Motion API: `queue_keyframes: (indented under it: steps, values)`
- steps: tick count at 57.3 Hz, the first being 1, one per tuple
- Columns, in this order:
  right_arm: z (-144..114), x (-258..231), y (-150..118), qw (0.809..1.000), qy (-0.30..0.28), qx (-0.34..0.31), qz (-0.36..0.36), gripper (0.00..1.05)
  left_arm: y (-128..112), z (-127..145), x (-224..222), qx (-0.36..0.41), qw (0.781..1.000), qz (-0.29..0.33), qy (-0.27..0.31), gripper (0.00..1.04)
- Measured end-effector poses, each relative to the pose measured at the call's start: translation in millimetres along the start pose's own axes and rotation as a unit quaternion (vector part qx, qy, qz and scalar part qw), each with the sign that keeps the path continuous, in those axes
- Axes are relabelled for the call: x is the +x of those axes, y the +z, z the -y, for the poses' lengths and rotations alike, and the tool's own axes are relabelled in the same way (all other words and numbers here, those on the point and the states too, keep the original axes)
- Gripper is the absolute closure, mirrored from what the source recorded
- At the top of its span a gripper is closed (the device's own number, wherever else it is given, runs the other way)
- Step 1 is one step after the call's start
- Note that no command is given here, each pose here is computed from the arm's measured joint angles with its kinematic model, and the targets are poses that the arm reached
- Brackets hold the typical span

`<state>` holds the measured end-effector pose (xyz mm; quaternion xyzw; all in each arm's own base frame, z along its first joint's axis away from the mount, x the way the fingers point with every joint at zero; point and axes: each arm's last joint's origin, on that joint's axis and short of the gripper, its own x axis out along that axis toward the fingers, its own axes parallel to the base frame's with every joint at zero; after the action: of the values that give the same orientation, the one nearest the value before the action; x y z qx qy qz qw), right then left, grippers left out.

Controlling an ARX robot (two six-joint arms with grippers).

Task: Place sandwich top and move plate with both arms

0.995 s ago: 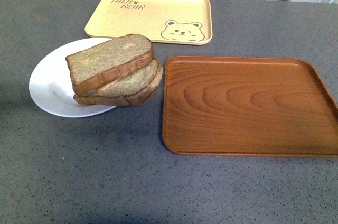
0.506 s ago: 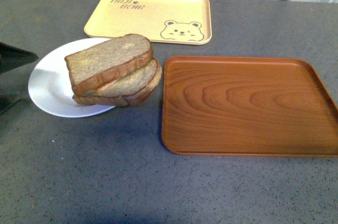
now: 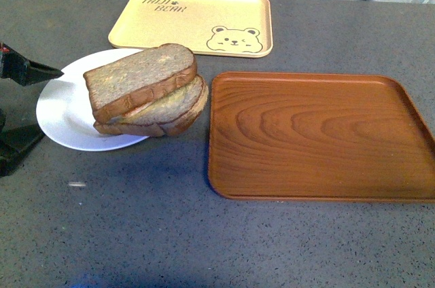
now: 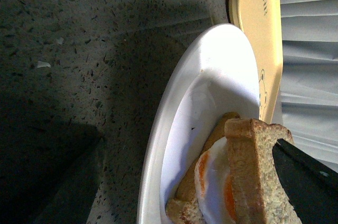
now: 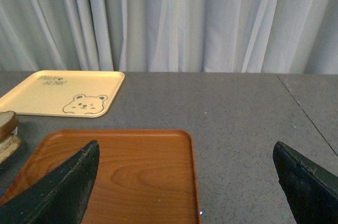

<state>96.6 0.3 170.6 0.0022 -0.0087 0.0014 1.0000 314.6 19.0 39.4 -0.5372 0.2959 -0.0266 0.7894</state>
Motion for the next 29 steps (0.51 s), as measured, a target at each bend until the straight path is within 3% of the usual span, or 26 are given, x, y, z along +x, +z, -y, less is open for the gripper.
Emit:
queue_keyframes:
  steps: [23,29]
  values:
    - [0.0,0.0,0.0,1.000,0.000,0.000,0.000,0.09,-2.2,-0.1,18.7,-0.049,0.999,-0.003,-0.014,0.09]
    - [0.0,0.0,0.0,1.000,0.000,0.000,0.000,0.09,-2.5,-1.7,20.6,-0.055,0.998,-0.004,-0.012,0.22]
